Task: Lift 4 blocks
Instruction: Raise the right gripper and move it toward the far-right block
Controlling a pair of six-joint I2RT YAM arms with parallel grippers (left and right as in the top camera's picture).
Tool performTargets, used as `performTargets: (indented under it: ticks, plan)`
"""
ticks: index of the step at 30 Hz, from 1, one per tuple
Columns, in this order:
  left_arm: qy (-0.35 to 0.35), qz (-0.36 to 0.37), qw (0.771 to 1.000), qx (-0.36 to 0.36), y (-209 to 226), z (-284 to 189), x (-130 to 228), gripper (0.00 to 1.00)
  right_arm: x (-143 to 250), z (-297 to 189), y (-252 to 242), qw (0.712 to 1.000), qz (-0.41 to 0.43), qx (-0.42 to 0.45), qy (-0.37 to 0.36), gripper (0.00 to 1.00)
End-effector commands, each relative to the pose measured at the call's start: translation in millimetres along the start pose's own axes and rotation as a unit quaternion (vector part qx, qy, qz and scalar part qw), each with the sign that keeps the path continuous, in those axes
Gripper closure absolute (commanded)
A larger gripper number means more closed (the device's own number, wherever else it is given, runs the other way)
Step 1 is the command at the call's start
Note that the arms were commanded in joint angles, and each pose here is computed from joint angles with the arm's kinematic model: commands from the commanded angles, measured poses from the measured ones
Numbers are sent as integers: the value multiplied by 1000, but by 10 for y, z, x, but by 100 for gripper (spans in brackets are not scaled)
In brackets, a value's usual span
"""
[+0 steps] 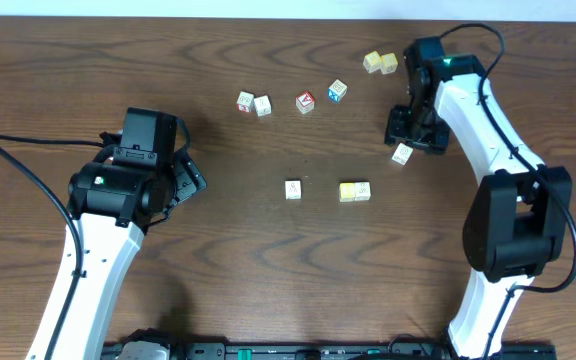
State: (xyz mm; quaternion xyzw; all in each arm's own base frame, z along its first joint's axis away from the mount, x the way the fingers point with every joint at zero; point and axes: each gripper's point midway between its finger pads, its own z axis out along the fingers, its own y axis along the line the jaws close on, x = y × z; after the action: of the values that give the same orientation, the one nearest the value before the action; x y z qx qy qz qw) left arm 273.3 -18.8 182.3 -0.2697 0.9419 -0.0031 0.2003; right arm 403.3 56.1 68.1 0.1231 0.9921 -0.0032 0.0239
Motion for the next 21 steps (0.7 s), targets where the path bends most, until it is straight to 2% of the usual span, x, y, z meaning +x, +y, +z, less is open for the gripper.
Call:
performTargets:
  ticks: [1,5,8,10,16,21]
  plan:
    - [-6,-8,1000,-4,13,-20,-41,13,12,110,-1,1000,21,-17,4,27]
    - [-6,-8,1000,-4,13,-20,-41,13,-56,231,31,998,52,-26,-15,28]
    - [-6,-8,1000,-4,13,-20,-41,13,-77,349,4,996,88,-21,-27,36]
    - [-6,-9,1000,-4,13,-20,-41,13,-87,407,-47,993,112,-9,-35,37]
    - [-6,-8,1000,-4,13,-20,-41,13,-111,516,-92,992,115,-1,-51,36]
    - [-6,-8,1000,-4,13,-20,-41,13,-103,583,-174,991,116,19,-60,41]
